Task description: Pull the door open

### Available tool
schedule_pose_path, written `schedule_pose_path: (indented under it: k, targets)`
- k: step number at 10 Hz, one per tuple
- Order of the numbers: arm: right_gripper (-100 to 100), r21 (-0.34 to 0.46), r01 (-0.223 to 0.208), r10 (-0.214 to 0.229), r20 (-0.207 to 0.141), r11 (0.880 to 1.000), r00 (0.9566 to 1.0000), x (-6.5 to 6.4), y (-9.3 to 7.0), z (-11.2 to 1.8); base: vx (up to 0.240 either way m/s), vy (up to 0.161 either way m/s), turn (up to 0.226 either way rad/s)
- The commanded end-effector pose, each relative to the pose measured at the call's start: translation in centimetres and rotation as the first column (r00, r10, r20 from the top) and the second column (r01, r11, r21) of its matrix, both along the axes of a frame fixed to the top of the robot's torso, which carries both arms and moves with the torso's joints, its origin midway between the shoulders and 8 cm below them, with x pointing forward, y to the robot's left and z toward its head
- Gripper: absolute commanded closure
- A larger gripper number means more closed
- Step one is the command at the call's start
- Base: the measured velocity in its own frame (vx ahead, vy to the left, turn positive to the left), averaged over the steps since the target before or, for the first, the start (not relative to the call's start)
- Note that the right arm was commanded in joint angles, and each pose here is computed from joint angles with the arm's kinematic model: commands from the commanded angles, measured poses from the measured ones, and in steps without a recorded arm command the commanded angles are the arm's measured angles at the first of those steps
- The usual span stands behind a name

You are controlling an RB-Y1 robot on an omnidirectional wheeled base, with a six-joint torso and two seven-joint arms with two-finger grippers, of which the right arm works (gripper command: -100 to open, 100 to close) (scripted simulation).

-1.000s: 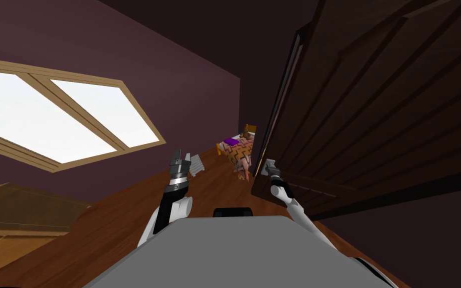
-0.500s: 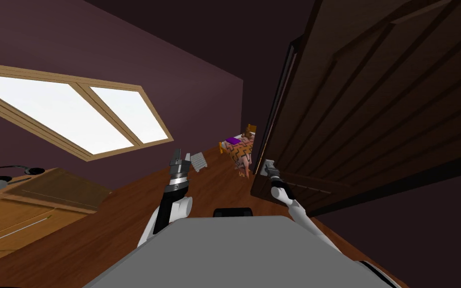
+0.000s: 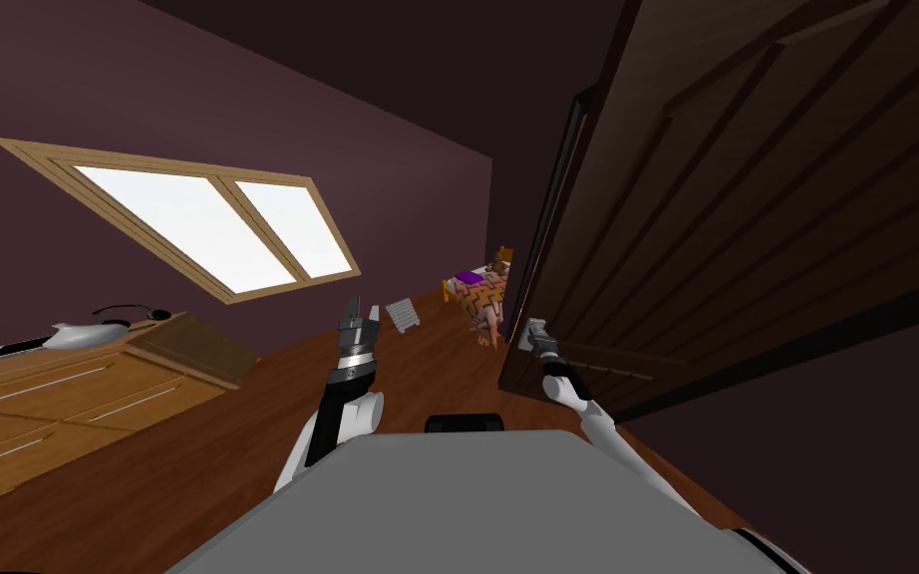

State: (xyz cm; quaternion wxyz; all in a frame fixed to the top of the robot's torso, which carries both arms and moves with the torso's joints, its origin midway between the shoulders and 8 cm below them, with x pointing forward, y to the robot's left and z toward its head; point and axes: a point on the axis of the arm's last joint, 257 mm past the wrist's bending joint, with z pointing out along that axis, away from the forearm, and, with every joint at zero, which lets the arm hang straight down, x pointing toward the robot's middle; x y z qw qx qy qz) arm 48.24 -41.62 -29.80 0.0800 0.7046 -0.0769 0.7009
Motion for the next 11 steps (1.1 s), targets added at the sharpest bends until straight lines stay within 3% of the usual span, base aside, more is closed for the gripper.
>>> schedule_pose_path:
  k: [1, 11]
  targets:
    - [100, 0.002, -0.018, 0.018, 0.004, 1.0, 0.9998, -0.2, 0.5, 0.1, -0.186, -0.057, 0.103]
    - [100, 0.002, -0.097, 0.097, 0.004, 0.995, 0.9953, -1.5, 1.9, 0.1, -0.186, -0.051, 0.105]
